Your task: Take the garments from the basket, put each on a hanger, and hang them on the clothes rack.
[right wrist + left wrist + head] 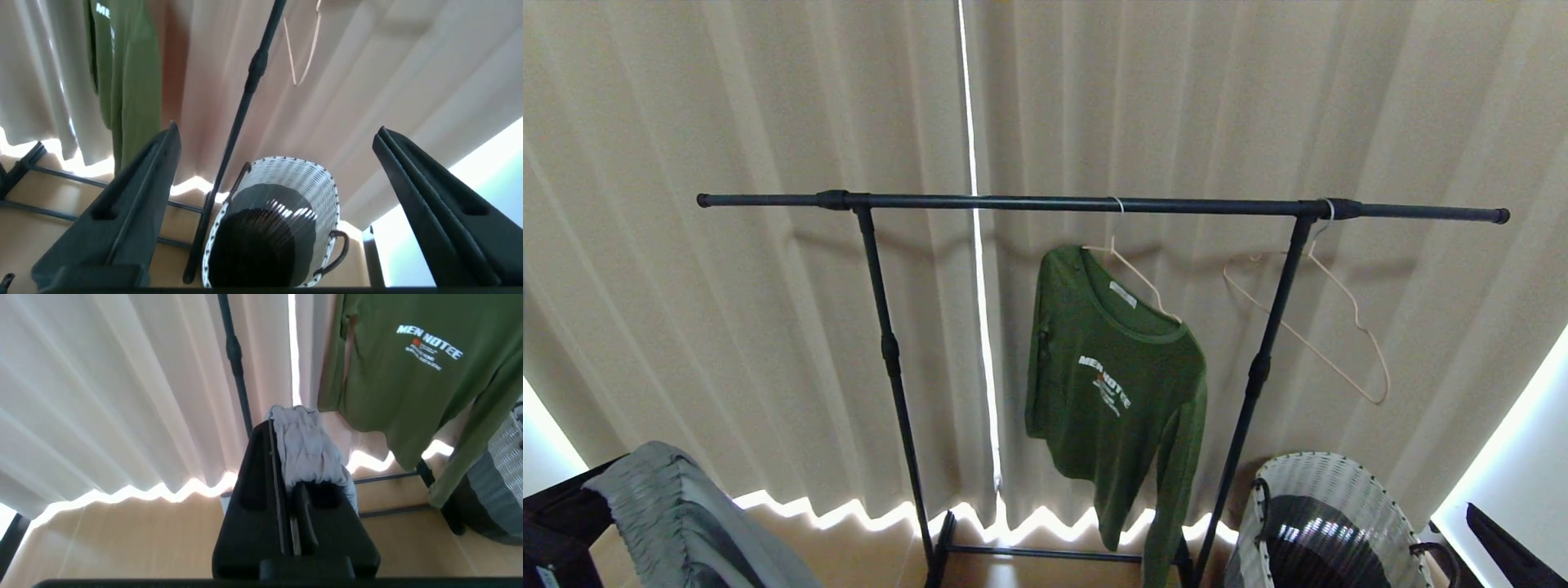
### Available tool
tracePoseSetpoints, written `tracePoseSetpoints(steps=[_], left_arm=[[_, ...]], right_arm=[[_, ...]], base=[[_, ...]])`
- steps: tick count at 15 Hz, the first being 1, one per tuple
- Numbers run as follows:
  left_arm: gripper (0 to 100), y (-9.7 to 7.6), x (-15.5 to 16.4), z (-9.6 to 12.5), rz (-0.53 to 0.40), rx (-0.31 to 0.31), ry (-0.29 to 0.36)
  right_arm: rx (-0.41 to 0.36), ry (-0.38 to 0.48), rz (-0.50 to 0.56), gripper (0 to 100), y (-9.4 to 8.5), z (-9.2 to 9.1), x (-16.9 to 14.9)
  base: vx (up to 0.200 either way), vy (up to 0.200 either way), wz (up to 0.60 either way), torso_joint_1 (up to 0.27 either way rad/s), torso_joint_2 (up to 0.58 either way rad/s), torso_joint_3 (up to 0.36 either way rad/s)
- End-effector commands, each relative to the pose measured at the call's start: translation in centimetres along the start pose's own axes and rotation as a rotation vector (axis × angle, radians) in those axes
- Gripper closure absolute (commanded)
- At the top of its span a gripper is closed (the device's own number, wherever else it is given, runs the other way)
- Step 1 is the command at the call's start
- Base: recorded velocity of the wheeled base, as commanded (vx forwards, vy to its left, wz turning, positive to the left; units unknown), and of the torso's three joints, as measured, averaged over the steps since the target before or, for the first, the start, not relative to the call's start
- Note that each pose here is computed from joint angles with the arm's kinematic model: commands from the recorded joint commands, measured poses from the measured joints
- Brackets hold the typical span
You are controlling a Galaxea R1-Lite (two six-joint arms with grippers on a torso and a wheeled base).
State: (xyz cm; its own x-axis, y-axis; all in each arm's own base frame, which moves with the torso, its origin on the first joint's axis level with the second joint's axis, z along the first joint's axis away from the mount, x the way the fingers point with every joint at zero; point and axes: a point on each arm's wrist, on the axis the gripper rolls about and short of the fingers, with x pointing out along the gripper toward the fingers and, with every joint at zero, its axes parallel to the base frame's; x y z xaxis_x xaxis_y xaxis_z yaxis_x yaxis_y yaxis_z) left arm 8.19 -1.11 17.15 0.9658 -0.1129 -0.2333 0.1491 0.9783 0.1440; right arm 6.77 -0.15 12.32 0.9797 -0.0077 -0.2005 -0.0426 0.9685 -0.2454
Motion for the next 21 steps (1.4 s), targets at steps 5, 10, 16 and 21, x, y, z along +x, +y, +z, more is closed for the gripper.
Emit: tracePoseSetpoints(steps=[5,10,16,21], left_arm=[[100,0.0,0.1,-0.2,-0.003,0.002,0.011],[100,-0.1,0.1,-0.3,-0.004,0.002,0.009],[100,-0.1,0.2,-0.3,-0.004,-0.001,0.017],[100,-0.1,0.1,-0.1,-0.008,0.001,0.006]], right_arm=[[0.0,-0.006,-0.001,0,0.0,0.2,0.0],[0.0,-0.003,0.001,0,0.0,0.2,0.1],[-0.002,-0.051,0.057,0,-0.2,1.4,0.4],[0.019,0.005,0.102,0,-0.5,2.5,0.7]], base=[[0.0,-0.2,0.0,0.003,0.0,0.001],[0.0,-0.04,0.0,0.0,0.0,0.0],[0.1,0.0,0.0,0.0,0.0,0.003],[0.2,0.0,0.0,0.002,0.0,0.002]])
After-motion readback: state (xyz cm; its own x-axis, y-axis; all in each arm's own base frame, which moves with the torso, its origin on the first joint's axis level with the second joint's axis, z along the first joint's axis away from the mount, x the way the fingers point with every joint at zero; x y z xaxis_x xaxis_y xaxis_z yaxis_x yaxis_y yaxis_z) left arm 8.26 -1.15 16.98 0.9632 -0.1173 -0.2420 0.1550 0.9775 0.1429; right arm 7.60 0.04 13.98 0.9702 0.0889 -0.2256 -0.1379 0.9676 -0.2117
